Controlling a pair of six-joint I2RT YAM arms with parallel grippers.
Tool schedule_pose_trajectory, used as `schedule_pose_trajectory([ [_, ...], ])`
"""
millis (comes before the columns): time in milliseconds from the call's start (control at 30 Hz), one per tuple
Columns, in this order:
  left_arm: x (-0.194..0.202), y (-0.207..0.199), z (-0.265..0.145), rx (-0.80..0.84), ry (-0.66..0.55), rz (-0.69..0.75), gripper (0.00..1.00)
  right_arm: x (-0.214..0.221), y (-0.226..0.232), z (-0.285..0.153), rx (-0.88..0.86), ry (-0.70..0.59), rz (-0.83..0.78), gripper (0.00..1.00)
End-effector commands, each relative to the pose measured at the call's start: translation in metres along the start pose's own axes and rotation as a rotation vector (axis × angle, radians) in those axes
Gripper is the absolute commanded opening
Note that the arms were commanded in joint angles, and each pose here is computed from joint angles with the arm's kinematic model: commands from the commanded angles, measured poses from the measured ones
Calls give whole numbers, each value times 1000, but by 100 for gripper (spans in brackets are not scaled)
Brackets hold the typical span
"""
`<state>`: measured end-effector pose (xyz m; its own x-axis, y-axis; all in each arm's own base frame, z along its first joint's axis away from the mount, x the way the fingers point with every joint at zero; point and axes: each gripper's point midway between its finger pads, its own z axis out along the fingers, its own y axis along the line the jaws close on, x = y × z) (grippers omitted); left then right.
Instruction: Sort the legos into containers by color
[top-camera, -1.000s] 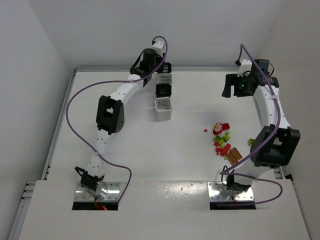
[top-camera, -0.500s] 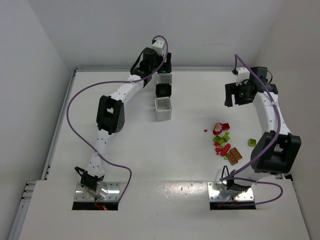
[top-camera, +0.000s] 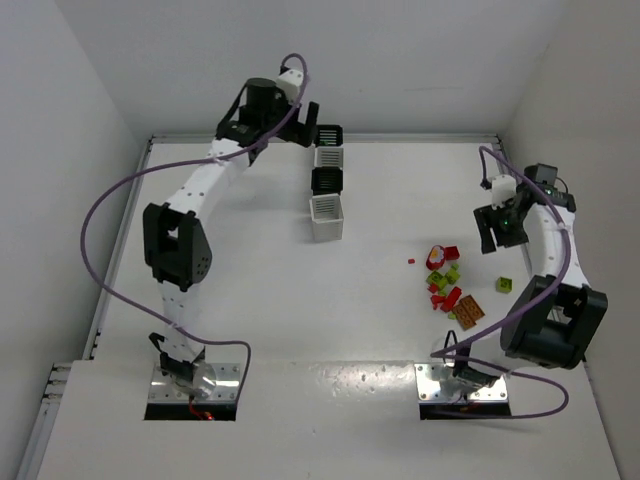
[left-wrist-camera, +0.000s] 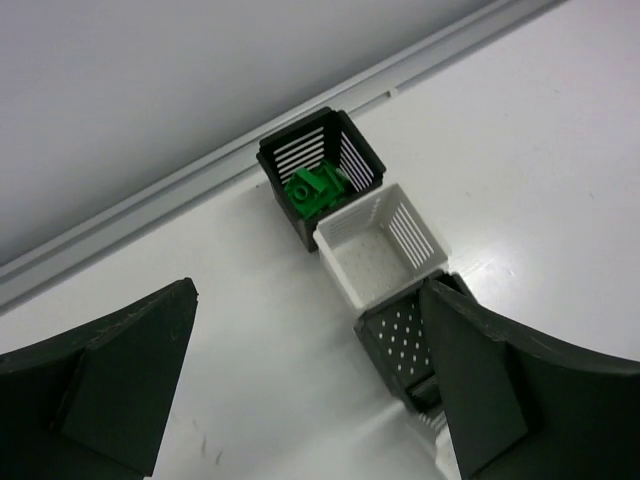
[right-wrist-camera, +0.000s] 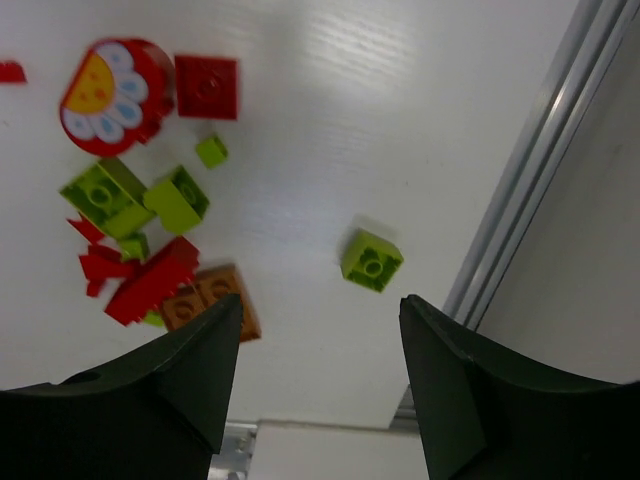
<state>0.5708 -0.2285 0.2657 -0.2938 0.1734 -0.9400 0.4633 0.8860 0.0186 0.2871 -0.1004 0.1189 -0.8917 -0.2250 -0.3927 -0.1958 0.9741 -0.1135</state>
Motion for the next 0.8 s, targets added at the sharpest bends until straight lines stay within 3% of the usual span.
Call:
schedule_pose_trajectory([
  [0, 12, 2, -35, 171, 61, 7, 100, 25, -10, 0, -53, 62, -135, 64],
  [100, 18, -12, -46, 276, 88, -5, 100, 41, -19, 7, -104, 90, -235, 67],
  [267, 37, -40, -44, 289, 186, 25, 100, 55, -27, 27, -229, 114, -390, 73],
  [467, 65, -38, -59, 232, 262, -35, 100, 67, -48, 51, -336, 140, -673, 73],
  [767, 86, -24, -65, 219, 308, -107, 100, 65, -76, 85, -442, 185, -892, 75],
])
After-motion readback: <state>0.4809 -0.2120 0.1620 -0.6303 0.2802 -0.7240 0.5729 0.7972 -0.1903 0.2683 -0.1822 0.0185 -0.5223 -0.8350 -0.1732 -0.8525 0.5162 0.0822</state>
